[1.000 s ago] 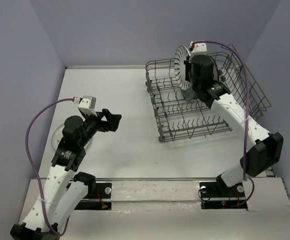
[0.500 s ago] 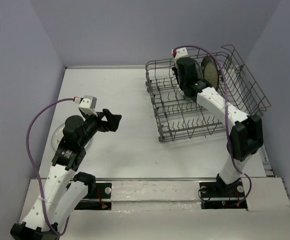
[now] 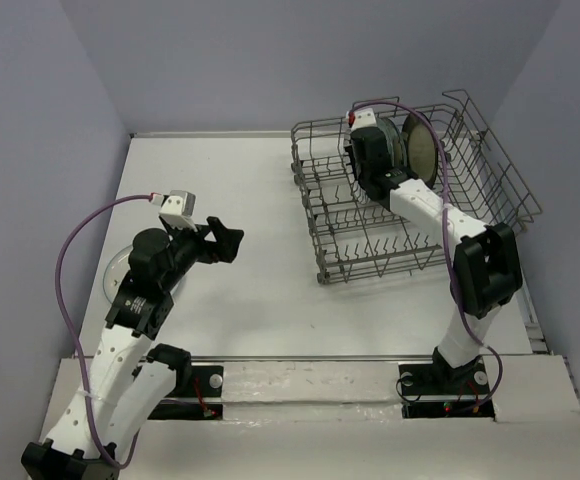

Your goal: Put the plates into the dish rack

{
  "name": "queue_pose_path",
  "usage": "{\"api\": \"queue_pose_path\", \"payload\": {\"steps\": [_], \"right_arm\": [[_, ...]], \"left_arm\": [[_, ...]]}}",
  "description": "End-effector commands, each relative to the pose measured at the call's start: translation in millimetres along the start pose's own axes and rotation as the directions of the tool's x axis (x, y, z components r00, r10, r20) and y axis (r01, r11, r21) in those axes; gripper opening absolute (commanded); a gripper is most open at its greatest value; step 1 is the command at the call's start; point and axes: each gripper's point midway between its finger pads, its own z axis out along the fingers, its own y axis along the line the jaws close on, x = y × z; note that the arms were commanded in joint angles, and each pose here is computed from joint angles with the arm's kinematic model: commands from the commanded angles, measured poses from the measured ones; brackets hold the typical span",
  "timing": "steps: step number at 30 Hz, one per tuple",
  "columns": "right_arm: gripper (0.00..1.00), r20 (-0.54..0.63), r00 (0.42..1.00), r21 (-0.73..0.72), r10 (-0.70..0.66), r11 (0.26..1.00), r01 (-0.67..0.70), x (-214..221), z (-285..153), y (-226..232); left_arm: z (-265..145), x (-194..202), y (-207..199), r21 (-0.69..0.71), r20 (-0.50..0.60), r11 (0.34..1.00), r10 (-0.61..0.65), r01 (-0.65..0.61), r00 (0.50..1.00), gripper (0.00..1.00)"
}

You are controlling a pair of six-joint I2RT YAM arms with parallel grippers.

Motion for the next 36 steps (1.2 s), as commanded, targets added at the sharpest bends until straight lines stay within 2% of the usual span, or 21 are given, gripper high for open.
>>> {"api": "queue_pose_path", "payload": {"steps": [1,5,6,11,12,15,19,26,30,34,36], "right_arm": [[0.20,0.146,0.978,-0.006,0.146,0.989,-0.147,-44.0,-5.5,-7.9],[0.35,0.146,0.975,-0.018,0.169,0.986,-0.168,-45.2,-10.3,-8.1],[0.44,0.139,0.974,-0.013,0.176,0.984,-0.176,-43.5,-9.1,-11.9],[0.68,0.151,0.971,-0.025,0.184,0.983,-0.182,-57.0,-23.8,-19.1],[0.68,0.153,0.971,-0.036,0.185,0.983,-0.182,-59.2,-27.4,-19.3],[0.80,0.185,0.950,-0.106,0.251,0.966,-0.235,-80.0,-50.5,-21.0],[0.89,0.207,0.918,-0.278,0.339,0.920,-0.277,-105.1,-88.6,-11.0],[0.93,0.165,0.879,-0.513,0.447,0.800,-0.311,-118.9,-137.3,16.2],[0.93,0.156,0.871,-0.562,0.466,0.767,-0.310,-119.7,-157.2,23.7],[0.93,0.141,0.864,-0.643,0.484,0.708,-0.292,-126.4,-183.9,37.5],[0.93,0.102,0.861,-0.721,0.499,0.633,-0.282,-130.6,-201.5,57.5]], "left_arm": [[2.9,-5.6,3.8,-0.011,0.021,1.000,0.021,-0.021,1.000,0.99],[3.5,-5.1,5.8,-0.020,0.019,1.000,0.022,-0.021,1.000,0.99],[4.0,-4.3,6.7,-0.024,0.016,0.999,0.021,-0.021,1.000,0.99],[6.6,-3.1,11.1,-0.045,0.008,0.999,0.020,-0.019,1.000,0.99],[6.6,-3.1,11.2,-0.045,0.008,0.999,0.020,-0.019,1.000,0.99],[6.9,-5.8,16.7,-0.075,0.018,0.997,0.021,-0.020,1.000,0.99],[3.2,-14.7,18.8,-0.093,0.057,0.996,0.024,-0.018,0.998,0.99],[-16.1,-41.7,24.7,-0.152,0.193,0.988,0.019,0.011,0.981,0.99],[-28.1,-57.3,18.7,-0.139,0.260,0.990,0.016,0.021,0.965,0.99],[-53.5,-96.1,9.9,-0.142,0.382,0.989,0.022,0.035,0.924,0.99],[-70.5,-118.5,2.4,-0.133,0.450,0.990,0.027,0.037,0.893,0.99]]}}
